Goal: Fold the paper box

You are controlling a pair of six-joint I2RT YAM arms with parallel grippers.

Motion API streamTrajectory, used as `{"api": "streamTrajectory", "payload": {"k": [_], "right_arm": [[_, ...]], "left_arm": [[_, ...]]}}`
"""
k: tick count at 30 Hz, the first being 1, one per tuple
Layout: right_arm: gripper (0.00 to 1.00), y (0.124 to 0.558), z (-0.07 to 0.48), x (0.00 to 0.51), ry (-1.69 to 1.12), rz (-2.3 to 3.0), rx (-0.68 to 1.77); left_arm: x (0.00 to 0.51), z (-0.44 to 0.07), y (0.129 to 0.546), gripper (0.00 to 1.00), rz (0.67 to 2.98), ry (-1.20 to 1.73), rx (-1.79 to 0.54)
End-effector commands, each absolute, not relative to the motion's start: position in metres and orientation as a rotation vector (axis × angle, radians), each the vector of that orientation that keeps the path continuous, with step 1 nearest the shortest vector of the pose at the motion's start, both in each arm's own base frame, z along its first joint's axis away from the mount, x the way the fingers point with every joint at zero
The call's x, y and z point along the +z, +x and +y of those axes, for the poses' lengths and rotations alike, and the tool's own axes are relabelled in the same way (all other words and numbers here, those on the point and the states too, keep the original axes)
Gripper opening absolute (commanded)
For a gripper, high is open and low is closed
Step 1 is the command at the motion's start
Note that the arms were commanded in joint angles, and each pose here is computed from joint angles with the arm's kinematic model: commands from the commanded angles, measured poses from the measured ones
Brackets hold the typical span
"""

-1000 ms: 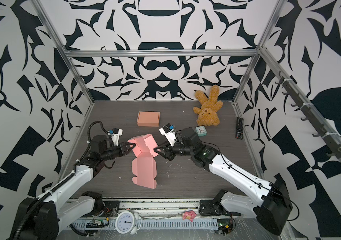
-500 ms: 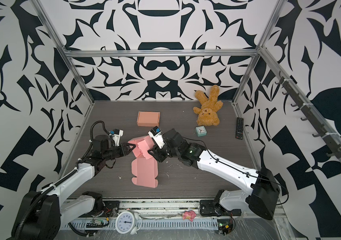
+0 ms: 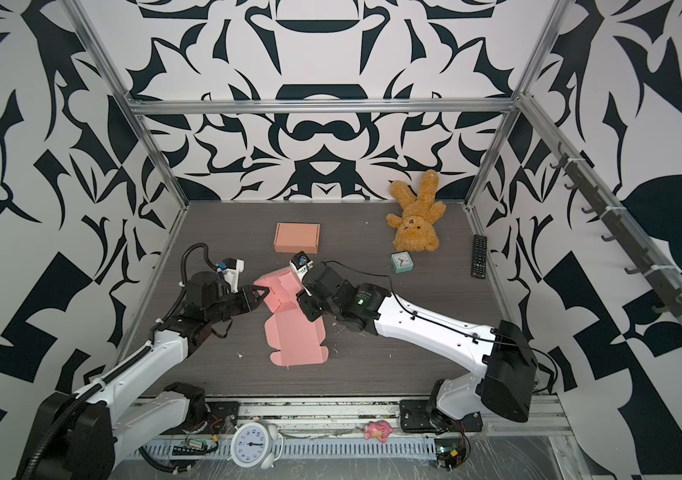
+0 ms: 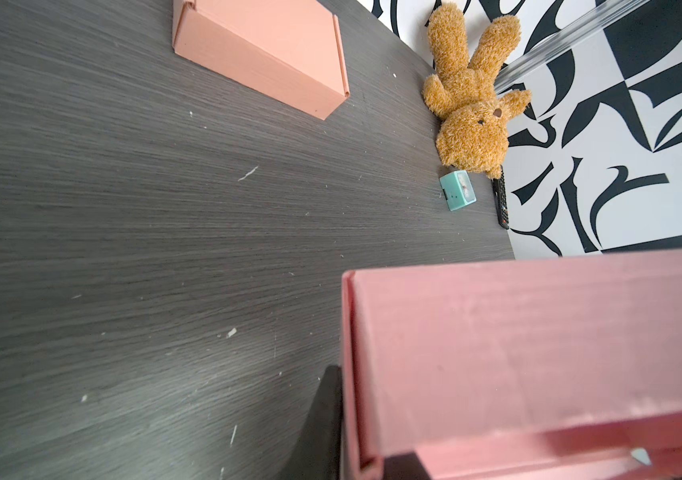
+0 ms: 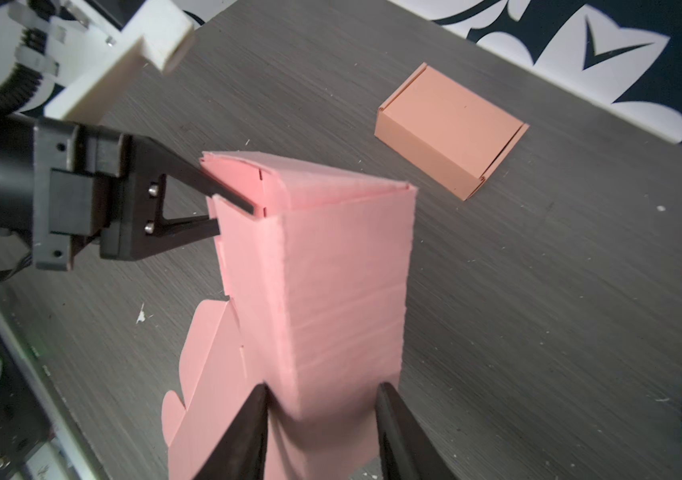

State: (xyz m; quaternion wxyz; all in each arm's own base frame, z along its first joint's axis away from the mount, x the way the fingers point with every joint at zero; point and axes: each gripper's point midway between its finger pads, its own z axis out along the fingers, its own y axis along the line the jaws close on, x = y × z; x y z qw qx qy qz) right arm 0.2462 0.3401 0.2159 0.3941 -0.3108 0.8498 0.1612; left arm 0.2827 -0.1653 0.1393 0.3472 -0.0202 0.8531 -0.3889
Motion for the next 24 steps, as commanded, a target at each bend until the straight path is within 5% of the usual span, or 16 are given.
{"api": "streamTrajectory", "payload": {"k": [1,17,24], "right_arm": [[0.42,0.257,0.337,0.236,-0.750,2.102,0.262],[0.36,0.272,0.316,0.252,-0.767,1.991,-0.236],[0.23,0.274,0.313,0.256,-0.831,1.912,-0.474]], "left_arm": [[0.141,-0.170,0.278,0.14,2.210,-0.063,-1.018],[0.156,-0.214,0.264,0.14,2.205,0.007,-1.096],[0.158,-0.231,0.259,0.14,2.206,0.025,-1.133]]}}
